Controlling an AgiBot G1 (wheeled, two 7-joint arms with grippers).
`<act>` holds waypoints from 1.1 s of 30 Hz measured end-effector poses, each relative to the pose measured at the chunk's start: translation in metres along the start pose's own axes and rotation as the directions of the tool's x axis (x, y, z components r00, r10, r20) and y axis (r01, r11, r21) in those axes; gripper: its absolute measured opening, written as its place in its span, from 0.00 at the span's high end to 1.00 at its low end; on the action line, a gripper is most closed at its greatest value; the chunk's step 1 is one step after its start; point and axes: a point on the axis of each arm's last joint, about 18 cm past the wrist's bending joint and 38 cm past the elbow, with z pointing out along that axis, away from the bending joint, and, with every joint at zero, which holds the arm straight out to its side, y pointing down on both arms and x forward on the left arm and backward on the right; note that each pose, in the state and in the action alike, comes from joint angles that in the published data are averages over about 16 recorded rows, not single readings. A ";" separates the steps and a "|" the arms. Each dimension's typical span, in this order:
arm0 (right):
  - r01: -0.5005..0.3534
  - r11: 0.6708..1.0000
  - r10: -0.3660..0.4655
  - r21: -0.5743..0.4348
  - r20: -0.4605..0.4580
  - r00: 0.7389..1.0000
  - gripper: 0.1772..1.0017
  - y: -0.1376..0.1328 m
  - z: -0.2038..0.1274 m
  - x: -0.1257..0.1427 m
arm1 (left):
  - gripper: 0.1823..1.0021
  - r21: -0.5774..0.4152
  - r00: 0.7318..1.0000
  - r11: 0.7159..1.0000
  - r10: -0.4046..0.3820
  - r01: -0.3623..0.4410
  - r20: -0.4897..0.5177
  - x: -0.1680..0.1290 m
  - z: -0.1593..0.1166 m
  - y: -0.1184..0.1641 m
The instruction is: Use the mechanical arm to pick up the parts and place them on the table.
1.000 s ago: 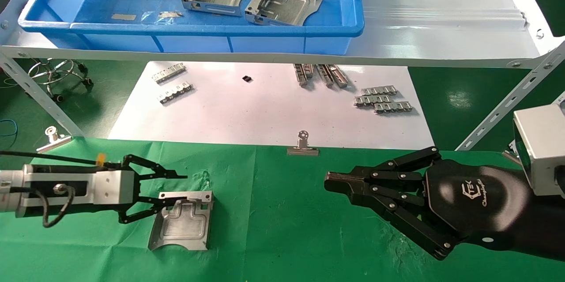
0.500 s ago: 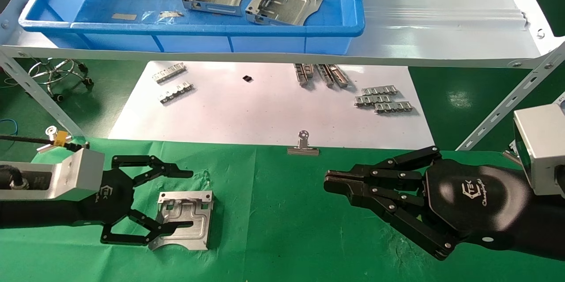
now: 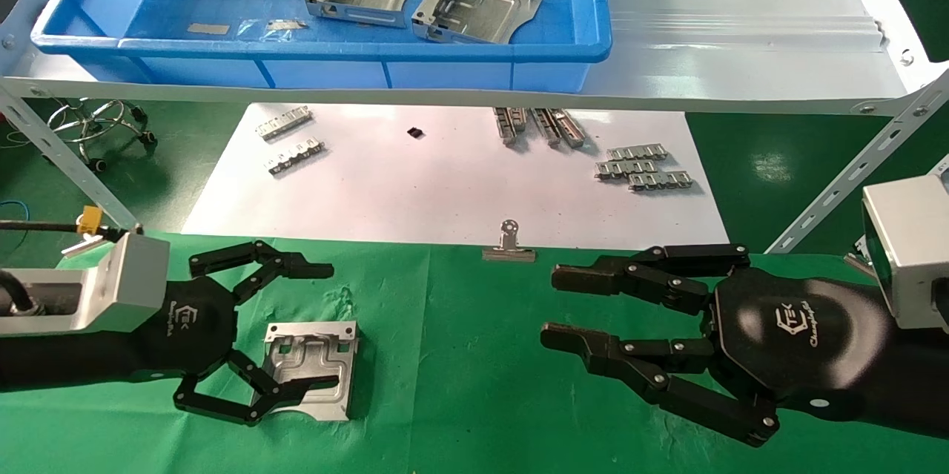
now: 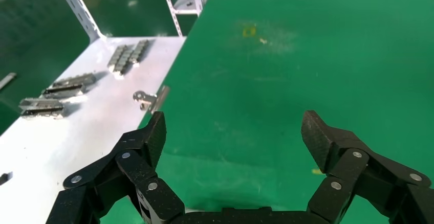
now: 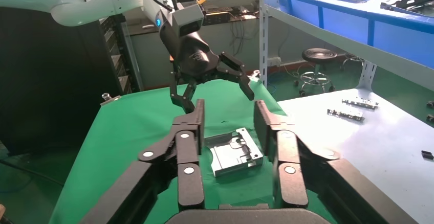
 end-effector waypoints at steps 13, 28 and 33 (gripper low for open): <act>0.000 1.000 0.000 0.000 0.000 1.000 0.42 0.000 0.000 0.000 | 0.00 0.103 0.998 0.993 -0.062 0.063 -0.011 0.015 0.000 -0.023; 0.000 1.000 0.000 0.000 0.000 1.000 0.09 0.000 0.000 0.000 | 0.00 0.207 0.990 0.969 -0.129 0.136 -0.048 0.036 -0.005 -0.050; 0.000 1.000 0.000 0.000 0.000 1.000 0.04 0.000 0.000 0.000 | 0.00 0.236 0.987 0.958 -0.148 0.160 -0.065 0.044 -0.007 -0.059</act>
